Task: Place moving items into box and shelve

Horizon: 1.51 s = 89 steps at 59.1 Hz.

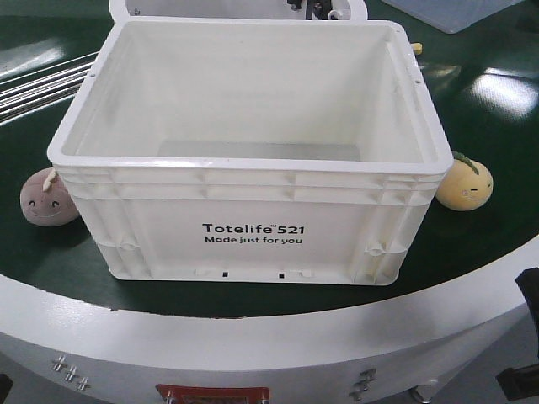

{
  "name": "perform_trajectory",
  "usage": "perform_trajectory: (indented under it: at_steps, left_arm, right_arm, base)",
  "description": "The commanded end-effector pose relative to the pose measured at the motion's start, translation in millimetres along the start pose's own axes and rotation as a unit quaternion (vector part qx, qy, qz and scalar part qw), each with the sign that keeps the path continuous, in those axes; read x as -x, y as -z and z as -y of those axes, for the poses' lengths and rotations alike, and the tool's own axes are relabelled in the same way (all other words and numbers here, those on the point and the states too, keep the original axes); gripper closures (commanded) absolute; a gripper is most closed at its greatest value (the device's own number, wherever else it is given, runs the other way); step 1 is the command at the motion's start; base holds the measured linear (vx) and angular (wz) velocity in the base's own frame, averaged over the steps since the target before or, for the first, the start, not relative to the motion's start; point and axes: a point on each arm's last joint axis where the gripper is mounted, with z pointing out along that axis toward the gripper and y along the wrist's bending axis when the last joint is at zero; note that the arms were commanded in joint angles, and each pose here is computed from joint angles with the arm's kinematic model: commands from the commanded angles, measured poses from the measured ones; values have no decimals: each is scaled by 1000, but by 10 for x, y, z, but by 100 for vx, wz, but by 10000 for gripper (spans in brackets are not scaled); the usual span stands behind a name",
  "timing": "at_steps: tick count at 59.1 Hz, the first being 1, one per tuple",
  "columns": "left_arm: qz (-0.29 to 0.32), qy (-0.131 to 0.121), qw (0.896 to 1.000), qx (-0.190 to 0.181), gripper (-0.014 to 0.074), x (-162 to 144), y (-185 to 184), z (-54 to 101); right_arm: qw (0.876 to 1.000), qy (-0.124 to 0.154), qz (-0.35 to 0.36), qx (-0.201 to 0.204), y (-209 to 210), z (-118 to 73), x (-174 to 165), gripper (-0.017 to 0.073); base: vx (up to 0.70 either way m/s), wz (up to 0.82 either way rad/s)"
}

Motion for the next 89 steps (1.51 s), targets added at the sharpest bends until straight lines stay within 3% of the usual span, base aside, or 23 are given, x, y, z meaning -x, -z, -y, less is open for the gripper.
perform_trajectory:
  at_steps: [1,9,21,30,44,69,78,89]
  left_arm:
    - [46,3,999,-6,616,17,-1,11]
    - [57,2,998,-6,616,67,8,11]
    - [82,-35,996,2,616,351,72,-4]
    - [44,-35,998,8,616,644,37,-24]
    - [33,-36,999,3,616,1098,-201,-21]
    - [43,-33,999,-1,601,1156,-269,-13]
    - [44,-33,998,-2,544,1159,-269,-12]
    - [48,-33,998,-2,396,1166,-268,-11]
  right_arm:
    - [998,6,60,-9,6,12,61,575]
    - [996,6,86,-12,15,19,119,575]
    - [998,12,65,-8,47,30,348,575]
    - [999,23,38,-5,9,57,695,575]
    - [999,35,-9,-2,-261,97,1147,575]
    - [1000,11,-25,2,-429,94,1150,570]
    - [1000,11,-20,1,-429,95,1160,529]
    - [1000,12,-16,0,-430,96,1167,365]
  base:
    - [0,0]
    - [0,0]
    - [0,0]
    - [0,0]
    - [0,0]
    - [0,0]
    - [0,0]
    - [0,0]
